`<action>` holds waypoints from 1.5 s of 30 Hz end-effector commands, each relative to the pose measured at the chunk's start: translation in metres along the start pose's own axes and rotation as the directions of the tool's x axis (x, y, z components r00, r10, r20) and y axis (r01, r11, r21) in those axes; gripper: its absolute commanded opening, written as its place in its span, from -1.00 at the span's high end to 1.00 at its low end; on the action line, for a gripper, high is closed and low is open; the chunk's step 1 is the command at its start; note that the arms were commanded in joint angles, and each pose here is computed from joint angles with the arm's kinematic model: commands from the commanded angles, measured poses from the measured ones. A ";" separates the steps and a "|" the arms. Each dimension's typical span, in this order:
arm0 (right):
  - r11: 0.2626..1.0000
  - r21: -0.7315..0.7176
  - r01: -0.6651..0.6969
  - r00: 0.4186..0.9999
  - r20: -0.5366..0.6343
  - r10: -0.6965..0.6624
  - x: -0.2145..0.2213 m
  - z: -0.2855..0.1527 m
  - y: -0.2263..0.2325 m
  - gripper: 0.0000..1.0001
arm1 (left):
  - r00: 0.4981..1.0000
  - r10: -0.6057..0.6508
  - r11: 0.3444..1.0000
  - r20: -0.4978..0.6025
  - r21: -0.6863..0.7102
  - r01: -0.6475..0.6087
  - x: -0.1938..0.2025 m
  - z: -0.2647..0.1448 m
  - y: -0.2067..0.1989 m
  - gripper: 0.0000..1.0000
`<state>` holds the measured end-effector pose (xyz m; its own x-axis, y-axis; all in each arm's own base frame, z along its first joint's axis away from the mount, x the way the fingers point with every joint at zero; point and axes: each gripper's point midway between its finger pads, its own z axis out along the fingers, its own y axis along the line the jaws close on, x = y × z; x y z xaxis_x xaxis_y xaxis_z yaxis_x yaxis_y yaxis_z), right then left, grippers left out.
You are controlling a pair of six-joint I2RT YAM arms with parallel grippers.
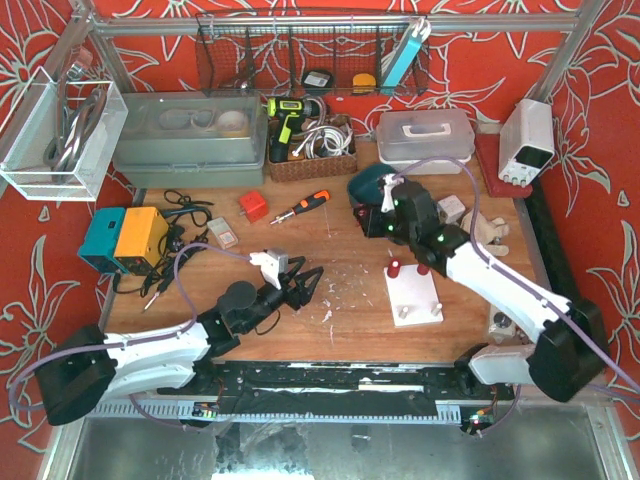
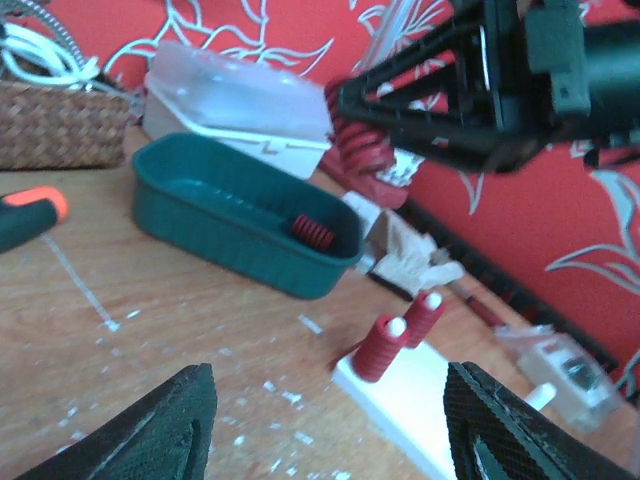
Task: Install the large spring
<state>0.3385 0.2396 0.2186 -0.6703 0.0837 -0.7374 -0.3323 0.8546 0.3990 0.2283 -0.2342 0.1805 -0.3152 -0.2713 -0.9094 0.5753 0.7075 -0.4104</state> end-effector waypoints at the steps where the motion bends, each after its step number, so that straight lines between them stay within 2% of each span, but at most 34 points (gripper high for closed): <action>1: 0.974 -0.183 -0.137 0.978 0.130 0.162 -0.008 -0.024 0.048 1.00 | 0.993 -0.080 0.992 0.087 0.108 0.071 -0.038 0.005 -0.029 -0.30; 10: 0.950 -0.296 -0.101 0.982 0.123 0.143 0.022 -0.045 0.099 1.00 | 0.996 -0.079 0.986 0.043 0.152 0.072 -0.041 0.019 -0.046 -0.46; 18: 0.936 -0.345 -0.070 0.984 0.128 0.120 0.037 -0.061 0.123 1.00 | 0.995 -0.092 0.986 0.042 0.146 0.085 -0.040 0.020 -0.044 -0.37; 29: 0.926 -0.375 -0.039 0.991 0.102 0.083 0.056 -0.062 0.143 1.00 | 0.994 -0.079 0.981 0.077 0.183 0.064 -0.054 0.015 -0.053 -0.36; 31: 0.922 -0.387 -0.032 0.993 0.096 0.075 0.059 -0.062 0.148 1.00 | 0.994 -0.067 0.982 0.080 0.183 0.052 -0.055 0.016 -0.054 -0.28; 33: 0.917 -0.397 -0.022 0.994 0.086 0.062 0.063 -0.062 0.153 1.00 | 0.995 -0.056 0.979 0.088 0.200 0.038 -0.057 0.015 -0.057 -0.10; 38: 0.905 -0.425 0.021 0.998 0.059 0.004 0.071 -0.067 0.160 1.00 | 0.996 0.013 0.971 0.086 0.237 -0.033 -0.052 0.012 -0.063 0.53; 42: 0.913 -0.395 0.104 0.995 0.033 -0.099 0.080 -0.072 0.153 0.95 | 0.984 0.109 0.957 0.143 0.253 -0.143 -0.055 -0.001 -0.066 0.96; 45: 0.910 -0.379 0.165 0.985 0.017 -0.172 0.084 -0.079 0.148 0.73 | 0.968 0.186 0.947 0.166 0.231 -0.222 -0.052 -0.006 -0.061 1.00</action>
<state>0.1933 0.3412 0.2575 -0.6216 0.0621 -0.7808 -0.6071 0.5918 0.5304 0.2146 -0.2643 0.2323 -0.2401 -0.2602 -0.9352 0.7368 0.5785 -0.3501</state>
